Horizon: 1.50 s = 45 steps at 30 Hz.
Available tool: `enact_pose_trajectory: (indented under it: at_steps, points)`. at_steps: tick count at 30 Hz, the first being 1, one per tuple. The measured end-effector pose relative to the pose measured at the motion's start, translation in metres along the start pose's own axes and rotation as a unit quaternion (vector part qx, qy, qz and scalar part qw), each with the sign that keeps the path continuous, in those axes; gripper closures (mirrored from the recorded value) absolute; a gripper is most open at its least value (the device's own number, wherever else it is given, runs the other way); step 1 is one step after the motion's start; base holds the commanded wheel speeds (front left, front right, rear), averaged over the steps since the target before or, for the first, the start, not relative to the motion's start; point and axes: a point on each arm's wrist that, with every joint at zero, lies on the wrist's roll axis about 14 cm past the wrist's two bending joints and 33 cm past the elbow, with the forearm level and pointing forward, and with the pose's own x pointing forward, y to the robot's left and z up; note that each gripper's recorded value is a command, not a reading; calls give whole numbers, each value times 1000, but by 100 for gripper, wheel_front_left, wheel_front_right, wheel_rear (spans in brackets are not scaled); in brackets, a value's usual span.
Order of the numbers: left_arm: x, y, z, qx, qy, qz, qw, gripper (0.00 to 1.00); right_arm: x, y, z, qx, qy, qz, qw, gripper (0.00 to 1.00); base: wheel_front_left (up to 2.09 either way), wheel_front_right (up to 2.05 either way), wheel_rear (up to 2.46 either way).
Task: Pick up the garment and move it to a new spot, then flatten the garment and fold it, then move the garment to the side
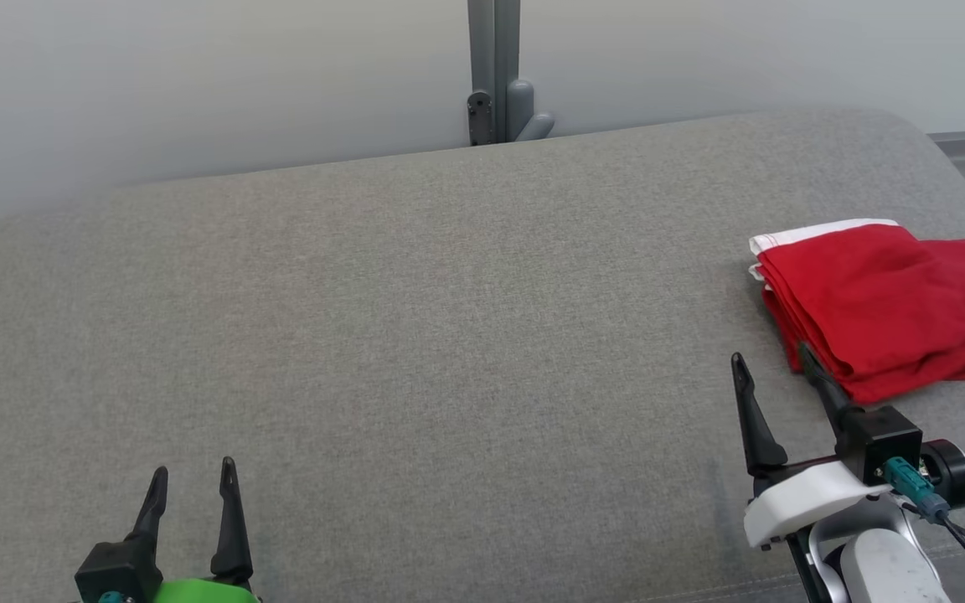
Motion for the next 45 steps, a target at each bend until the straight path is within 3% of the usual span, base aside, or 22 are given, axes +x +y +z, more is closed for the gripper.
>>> enact_pose_trajectory:
  at_steps: [12, 38, 39, 45]
  points:
    - [-5, 13, 4, -1, -7, 22, 1000, 0, 8, 4, -14, -22, 21, 6, 1000, 0, 0, 0, 0]
    - [-9, 13, -4, -7, 5, 25, 1000, 0, 5, 10, -28, -16, 44, 13, 999, 0, 0, 0, 0]
    - [-9, 13, -4, -7, 6, 24, 1000, 100, 4, 10, -30, -15, 46, 13, 999, 100, 0, 0, 0]
    - [-17, 14, -26, -15, 43, 30, 998, 100, -11, 12, -56, -2, 91, 8, 996, 100, 0, 0, 0]
